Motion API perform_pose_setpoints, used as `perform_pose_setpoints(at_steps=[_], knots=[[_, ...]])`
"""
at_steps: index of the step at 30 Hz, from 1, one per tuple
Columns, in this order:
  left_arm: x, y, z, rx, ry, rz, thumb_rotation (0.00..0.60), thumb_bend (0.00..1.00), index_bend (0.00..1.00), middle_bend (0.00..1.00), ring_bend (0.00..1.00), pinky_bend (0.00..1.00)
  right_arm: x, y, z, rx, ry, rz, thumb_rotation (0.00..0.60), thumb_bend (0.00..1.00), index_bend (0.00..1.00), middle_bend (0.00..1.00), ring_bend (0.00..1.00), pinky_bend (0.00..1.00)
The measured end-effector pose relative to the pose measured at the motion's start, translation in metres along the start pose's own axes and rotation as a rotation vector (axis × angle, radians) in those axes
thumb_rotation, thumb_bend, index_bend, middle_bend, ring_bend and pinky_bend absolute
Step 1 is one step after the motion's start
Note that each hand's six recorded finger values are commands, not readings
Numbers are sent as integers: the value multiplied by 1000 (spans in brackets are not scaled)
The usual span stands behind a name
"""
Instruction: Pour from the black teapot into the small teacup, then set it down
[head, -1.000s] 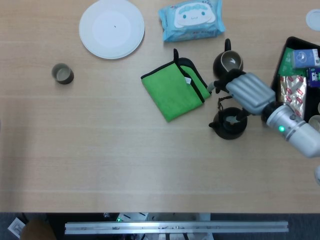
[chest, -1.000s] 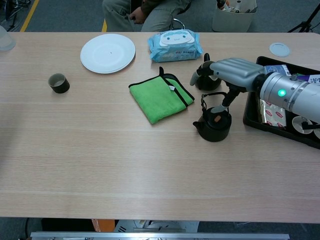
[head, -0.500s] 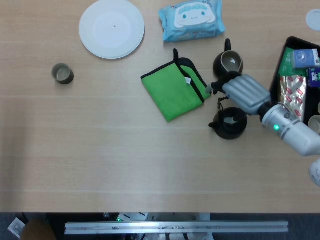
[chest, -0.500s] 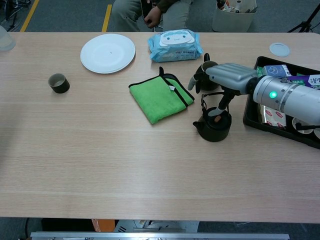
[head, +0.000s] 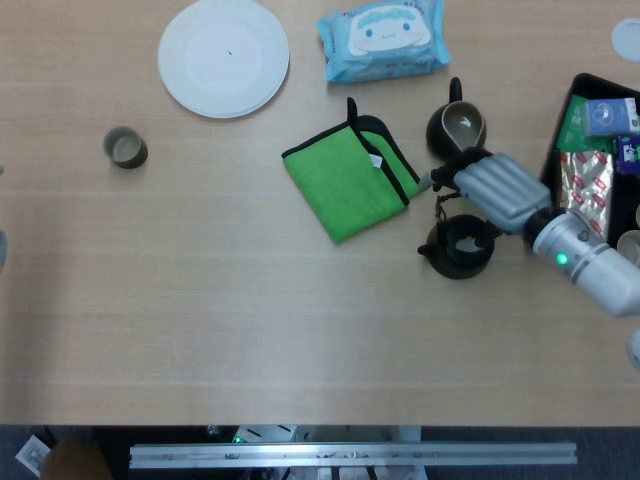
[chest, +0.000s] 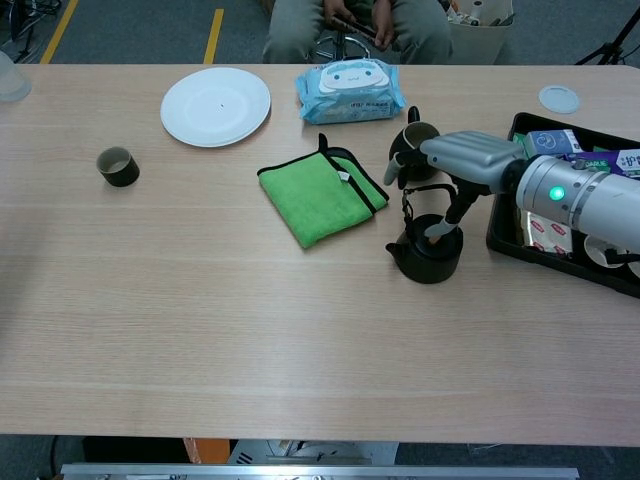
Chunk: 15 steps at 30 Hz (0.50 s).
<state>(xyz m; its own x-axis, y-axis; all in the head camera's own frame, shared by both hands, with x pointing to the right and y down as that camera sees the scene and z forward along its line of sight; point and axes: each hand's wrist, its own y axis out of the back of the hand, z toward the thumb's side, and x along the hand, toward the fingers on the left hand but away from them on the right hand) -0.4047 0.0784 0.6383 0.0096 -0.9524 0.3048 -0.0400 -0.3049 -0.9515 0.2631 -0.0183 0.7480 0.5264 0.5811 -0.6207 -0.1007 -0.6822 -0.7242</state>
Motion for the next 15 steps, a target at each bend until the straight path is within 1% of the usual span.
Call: perform_pose_setpoints(at_steps=[5,15], knots=[[1,-1,2,0,-4,-1,600,441,155,153,131,129,5,-2,-3,-1,-6,7,600,0,280,342,209,172],[2,-1,3,4,-9,-1,600,441,155,153,131,130,13,-1,-4,-22,-3,-2,600,0,280,340,209,172]])
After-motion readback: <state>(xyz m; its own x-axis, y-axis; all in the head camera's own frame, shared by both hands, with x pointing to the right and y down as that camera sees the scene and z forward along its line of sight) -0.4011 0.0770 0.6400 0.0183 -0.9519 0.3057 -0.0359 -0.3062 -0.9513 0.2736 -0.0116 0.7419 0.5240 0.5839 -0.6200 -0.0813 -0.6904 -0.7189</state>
